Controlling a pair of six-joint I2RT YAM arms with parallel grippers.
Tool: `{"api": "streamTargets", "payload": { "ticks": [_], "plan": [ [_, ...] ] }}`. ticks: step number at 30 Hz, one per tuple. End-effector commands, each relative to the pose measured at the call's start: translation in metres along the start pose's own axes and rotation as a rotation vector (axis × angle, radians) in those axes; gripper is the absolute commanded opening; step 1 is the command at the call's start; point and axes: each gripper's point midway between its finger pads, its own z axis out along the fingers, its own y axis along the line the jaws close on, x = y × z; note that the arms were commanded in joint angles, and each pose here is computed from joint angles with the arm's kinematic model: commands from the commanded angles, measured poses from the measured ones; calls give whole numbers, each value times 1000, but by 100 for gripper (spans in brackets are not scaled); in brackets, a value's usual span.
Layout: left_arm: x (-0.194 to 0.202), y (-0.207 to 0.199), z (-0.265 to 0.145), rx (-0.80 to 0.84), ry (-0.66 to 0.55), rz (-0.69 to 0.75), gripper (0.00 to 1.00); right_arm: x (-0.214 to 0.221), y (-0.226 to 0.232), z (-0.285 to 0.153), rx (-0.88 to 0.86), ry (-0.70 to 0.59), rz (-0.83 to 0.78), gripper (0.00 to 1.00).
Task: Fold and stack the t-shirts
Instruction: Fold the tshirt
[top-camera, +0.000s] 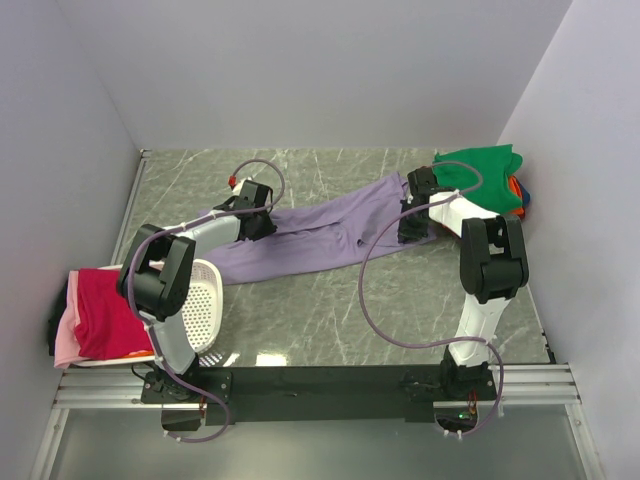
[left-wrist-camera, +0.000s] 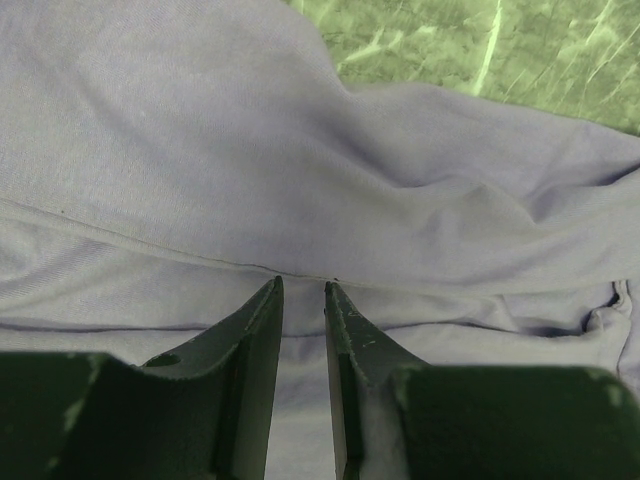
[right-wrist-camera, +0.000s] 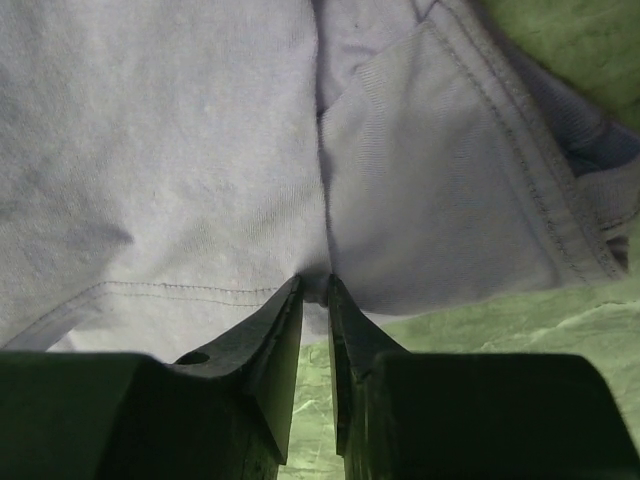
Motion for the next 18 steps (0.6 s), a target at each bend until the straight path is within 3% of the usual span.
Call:
{"api": "streamTargets", "payload": {
  "ticks": [1, 5, 10, 18],
  "plan": [
    [0, 3, 4, -11, -1, 12, 30, 0, 5, -1, -27, 8, -18, 24],
    [-1, 4, 2, -15, -6, 13, 30, 3, 4, 1, -25, 23, -19, 24],
    [0, 4, 2, -14, -3, 15, 30, -2, 0, -4, 1, -5, -18, 0],
    [-1, 3, 2, -12, -7, 14, 30, -26, -7, -28, 49, -106, -35, 0]
  ]
}}
